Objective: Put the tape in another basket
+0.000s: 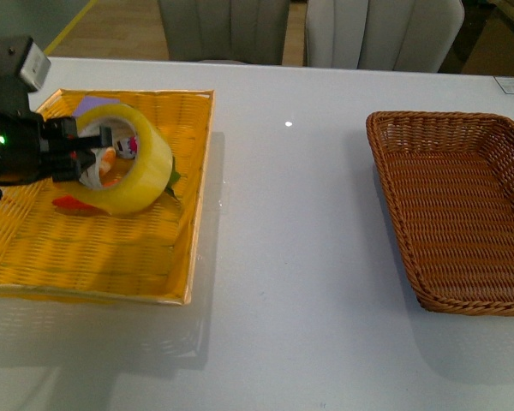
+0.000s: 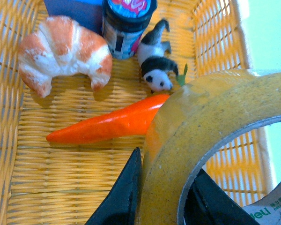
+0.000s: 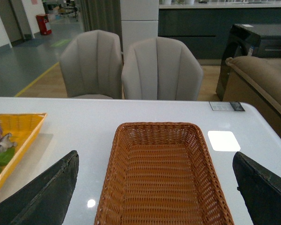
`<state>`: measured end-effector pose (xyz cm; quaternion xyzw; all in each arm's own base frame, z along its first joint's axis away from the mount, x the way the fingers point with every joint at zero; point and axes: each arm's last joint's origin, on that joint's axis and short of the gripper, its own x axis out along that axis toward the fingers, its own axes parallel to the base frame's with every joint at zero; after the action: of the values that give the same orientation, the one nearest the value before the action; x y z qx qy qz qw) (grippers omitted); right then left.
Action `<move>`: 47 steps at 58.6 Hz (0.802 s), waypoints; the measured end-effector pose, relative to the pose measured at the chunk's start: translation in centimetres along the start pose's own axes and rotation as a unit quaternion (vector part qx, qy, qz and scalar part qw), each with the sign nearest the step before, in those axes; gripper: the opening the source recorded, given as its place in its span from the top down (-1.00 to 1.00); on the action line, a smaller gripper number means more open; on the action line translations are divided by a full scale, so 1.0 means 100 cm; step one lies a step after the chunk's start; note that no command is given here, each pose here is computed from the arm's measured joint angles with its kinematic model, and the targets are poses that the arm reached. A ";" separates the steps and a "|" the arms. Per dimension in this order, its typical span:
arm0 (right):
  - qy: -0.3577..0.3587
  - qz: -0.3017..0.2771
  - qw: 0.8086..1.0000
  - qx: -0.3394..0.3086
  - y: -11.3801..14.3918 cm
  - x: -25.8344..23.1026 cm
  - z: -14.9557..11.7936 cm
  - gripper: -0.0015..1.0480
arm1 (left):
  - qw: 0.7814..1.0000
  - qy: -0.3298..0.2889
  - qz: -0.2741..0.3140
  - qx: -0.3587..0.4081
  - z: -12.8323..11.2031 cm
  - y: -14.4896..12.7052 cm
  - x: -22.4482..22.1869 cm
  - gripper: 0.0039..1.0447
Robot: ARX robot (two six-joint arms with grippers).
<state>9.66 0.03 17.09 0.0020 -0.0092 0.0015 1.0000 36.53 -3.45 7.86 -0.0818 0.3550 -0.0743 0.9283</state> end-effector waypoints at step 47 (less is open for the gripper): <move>0.221 0.065 0.957 0.178 -0.004 0.012 -0.008 -0.83 | 0.978 0.014 -0.203 0.040 0.035 -0.209 -0.050 0.72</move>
<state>10.90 -0.37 16.33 0.1787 0.2124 0.0689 0.9582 33.53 -22.48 17.89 -0.1139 0.3407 -0.2760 0.8915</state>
